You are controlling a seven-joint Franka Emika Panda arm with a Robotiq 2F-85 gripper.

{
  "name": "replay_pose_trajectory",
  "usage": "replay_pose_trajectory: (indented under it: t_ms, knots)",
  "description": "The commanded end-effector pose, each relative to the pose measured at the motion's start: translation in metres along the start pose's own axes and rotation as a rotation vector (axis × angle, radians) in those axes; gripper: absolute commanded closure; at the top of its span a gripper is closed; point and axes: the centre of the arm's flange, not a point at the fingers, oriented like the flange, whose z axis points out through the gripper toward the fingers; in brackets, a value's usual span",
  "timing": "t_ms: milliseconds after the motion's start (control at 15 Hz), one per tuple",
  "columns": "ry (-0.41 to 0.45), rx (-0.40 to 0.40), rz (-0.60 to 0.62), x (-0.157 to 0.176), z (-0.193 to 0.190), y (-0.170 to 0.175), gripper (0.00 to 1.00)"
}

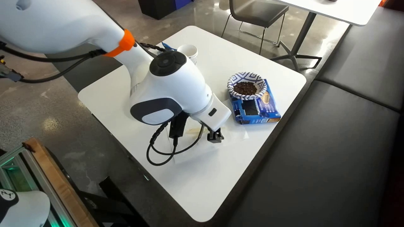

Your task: Use the white spoon to place some cereal from the blue bowl into the coffee cup then put the spoon back on the napkin.

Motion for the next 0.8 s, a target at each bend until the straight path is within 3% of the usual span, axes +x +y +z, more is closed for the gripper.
replay_pose_trajectory:
  t_ms: [0,200,400,533,733]
  knots:
    - [-0.028,-0.016,0.020,0.001,0.007,-0.010,0.45]
    - [-0.032,-0.017,0.020,0.002,0.010,-0.013,0.47]
    - [-0.026,-0.017,0.026,0.003,0.015,-0.015,0.39]
    - [-0.024,-0.017,0.028,0.004,0.018,-0.016,0.39]
    - [-0.020,-0.018,0.029,0.005,0.022,-0.017,0.53]
